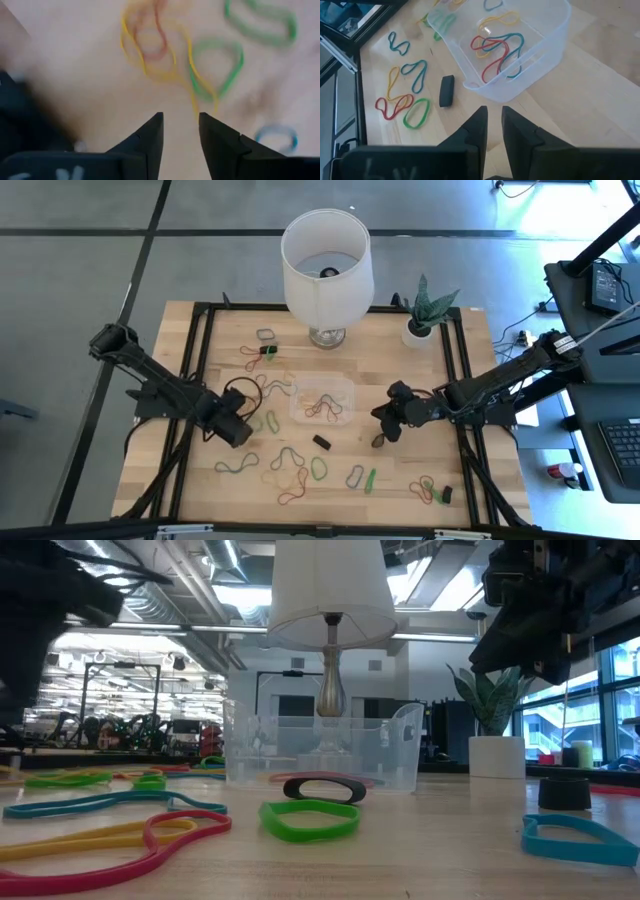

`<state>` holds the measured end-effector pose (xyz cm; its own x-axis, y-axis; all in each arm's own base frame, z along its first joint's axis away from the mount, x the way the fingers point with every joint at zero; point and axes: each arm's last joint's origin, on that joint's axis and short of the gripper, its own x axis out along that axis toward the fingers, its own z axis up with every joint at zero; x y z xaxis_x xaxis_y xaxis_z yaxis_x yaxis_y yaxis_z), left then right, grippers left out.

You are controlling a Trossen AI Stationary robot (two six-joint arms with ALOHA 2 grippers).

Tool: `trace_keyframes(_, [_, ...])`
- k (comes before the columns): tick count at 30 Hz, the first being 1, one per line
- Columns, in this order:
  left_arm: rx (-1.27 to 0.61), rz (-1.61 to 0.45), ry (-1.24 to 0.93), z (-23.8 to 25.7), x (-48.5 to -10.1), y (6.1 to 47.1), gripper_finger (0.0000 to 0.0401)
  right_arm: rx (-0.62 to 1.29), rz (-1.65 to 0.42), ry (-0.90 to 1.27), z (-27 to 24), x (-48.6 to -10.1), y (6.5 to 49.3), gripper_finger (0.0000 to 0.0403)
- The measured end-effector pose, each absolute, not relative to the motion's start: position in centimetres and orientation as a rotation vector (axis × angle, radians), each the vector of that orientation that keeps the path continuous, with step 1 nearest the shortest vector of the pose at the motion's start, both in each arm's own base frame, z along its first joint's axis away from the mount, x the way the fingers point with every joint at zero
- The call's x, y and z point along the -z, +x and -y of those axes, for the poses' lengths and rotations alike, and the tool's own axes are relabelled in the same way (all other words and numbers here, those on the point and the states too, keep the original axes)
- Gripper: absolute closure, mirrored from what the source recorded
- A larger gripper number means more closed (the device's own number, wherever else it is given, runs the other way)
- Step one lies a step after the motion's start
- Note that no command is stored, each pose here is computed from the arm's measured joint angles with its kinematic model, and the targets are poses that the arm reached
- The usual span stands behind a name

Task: Pick and place rubber bands into bin
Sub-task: Put the yellow rubber band into the container

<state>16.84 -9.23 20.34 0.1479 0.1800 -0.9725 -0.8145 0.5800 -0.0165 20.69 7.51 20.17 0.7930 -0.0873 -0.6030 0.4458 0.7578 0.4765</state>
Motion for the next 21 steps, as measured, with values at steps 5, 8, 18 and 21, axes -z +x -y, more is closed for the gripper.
trace_keyframes(5, [-0.886, -1.142, -0.666, 7.6, -20.4, 17.6, 0.028, 0.31, -0.591, 0.65, -7.5, -20.2, 20.7, 0.0342])
trace_keyframes(8, [-0.939, -1.131, -0.702, 6.3, -20.4, 18.1, 0.0282, 0.316, -0.589, 0.653, -7.4, -20.2, 20.7, 0.0342])
trace_keyframes(18, [-1.061, -1.229, -0.888, 3.3, -19.2, 19.6, 0.0283, 0.34, -0.579, 0.68, -7.0, -20.2, 20.9, 0.0342])
trace_keyframes(21, [-1.05, -1.258, -0.877, 3.3, -18.5, 20.2, 0.0283, 0.34, -0.579, 0.68, -7.0, -20.2, 20.9, 0.0342])
